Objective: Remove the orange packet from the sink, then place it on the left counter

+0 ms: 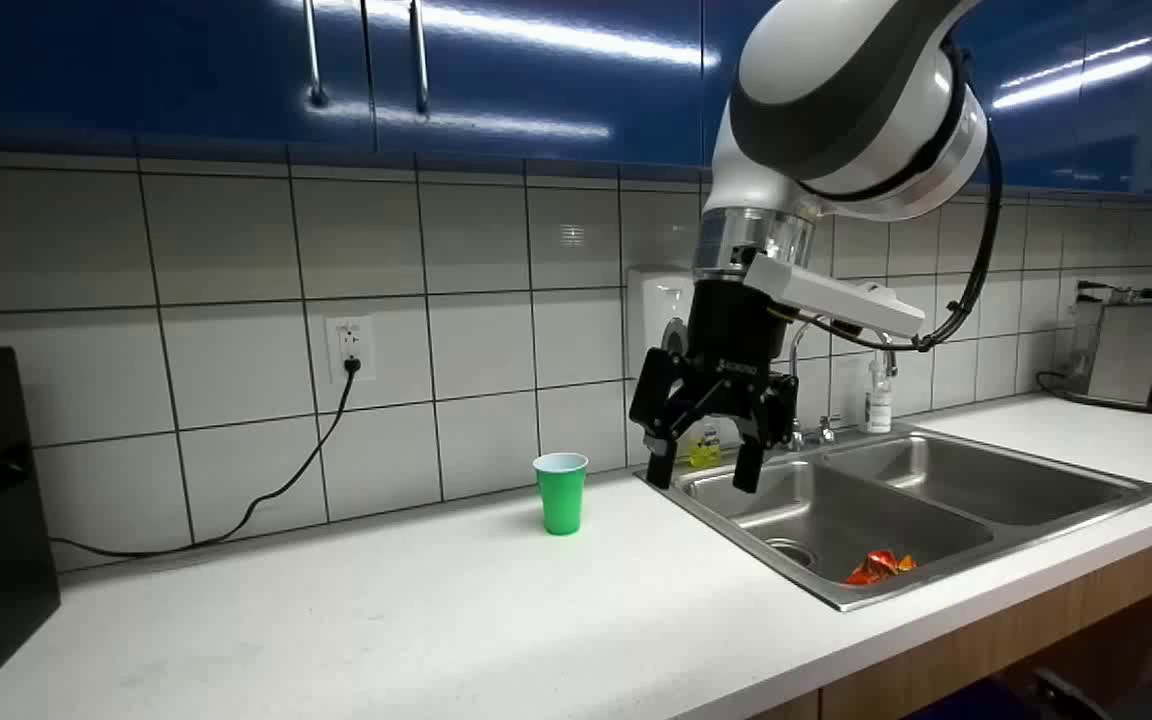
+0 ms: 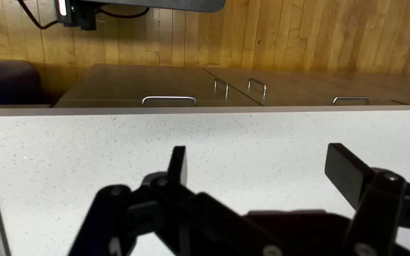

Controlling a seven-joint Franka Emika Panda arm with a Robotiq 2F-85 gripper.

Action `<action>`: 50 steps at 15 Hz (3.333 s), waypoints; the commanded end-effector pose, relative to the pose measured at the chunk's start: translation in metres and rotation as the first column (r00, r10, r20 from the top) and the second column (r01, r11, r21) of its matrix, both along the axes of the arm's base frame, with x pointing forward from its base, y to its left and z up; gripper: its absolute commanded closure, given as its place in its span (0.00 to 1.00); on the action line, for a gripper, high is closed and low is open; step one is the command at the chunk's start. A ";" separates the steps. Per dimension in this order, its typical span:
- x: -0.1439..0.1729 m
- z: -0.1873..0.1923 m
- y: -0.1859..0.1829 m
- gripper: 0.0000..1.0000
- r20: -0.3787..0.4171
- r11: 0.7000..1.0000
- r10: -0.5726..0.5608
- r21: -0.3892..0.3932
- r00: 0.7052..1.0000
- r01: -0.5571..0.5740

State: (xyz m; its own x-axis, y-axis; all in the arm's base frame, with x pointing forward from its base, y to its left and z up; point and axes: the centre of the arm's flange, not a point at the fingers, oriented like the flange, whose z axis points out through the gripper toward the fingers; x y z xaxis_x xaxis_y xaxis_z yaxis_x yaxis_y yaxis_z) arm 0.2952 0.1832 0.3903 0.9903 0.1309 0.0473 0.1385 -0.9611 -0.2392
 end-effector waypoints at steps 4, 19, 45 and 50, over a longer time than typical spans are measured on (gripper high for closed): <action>-0.001 0.004 -0.001 0.00 0.007 1.000 -0.016 -0.015 1.000 0.016; 0.030 0.022 -0.057 0.00 0.028 0.981 -0.103 -0.162 0.994 0.106; 0.080 -0.033 -0.363 0.00 0.087 0.843 -0.519 -0.111 0.850 0.526; 0.103 -0.052 -0.400 0.00 0.046 0.828 -0.546 -0.124 0.836 0.547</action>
